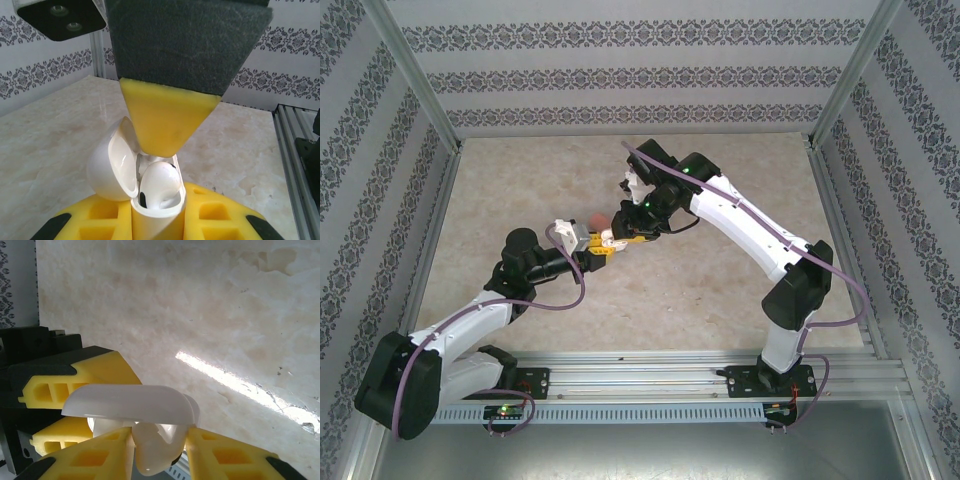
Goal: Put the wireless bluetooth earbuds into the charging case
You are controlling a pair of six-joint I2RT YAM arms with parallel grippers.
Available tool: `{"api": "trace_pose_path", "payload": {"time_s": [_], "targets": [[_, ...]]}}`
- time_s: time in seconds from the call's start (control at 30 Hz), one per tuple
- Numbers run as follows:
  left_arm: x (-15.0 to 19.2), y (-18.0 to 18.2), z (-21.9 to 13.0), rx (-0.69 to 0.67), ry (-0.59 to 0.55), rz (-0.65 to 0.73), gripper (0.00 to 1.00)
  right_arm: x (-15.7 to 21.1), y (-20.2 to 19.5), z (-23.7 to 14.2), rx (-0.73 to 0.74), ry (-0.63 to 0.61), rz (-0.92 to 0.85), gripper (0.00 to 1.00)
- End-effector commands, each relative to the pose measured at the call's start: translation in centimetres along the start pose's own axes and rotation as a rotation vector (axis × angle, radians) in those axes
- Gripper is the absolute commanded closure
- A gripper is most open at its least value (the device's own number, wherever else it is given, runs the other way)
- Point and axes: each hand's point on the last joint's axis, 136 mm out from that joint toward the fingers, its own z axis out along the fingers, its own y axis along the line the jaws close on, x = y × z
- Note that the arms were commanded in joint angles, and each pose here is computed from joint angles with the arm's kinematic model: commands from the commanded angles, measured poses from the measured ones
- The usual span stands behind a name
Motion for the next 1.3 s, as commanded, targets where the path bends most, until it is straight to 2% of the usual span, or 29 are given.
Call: {"api": "trace_pose_path", "payload": {"time_s": [0.0, 0.33, 0.6, 0.93, 1.03, 1.27], "targets": [[-3.1, -1.7, -0.3, 0.057, -0.095, 0.079, 1.0, -1.1, -0.9, 0.3, 0.06, -0.042, -0.002, 0.65], [-3.1, -1.7, -0.3, 0.055, -0.095, 0.075, 1.0, -1.5, -0.3, -0.3, 0.043, -0.079, -0.026, 0.6], [-3.0, -1.5, -0.2, 0.048, -0.088, 0.05, 1.0, -1.8, 1.1, -3.2, 0.023, -0.179, -0.105, 0.54], [-3.0, -1.1, -0.1, 0.028, -0.078, 0.011, 1.0, -1.4, 2.5, -5.4, -0.05, -0.262, -0.162, 0.52], [-3.0, -0.7, 0.0, 0.02, -0.07, -0.032, 1.0, -1.0, 3.0, -5.9, -0.099, -0.298, -0.178, 0.56], [-4.7, -0.5, 0.1, 0.048, -0.128, -0.123, 1.0, 0.6, 2.6, -5.6, -0.168, -0.325, -0.172, 0.74]]}}
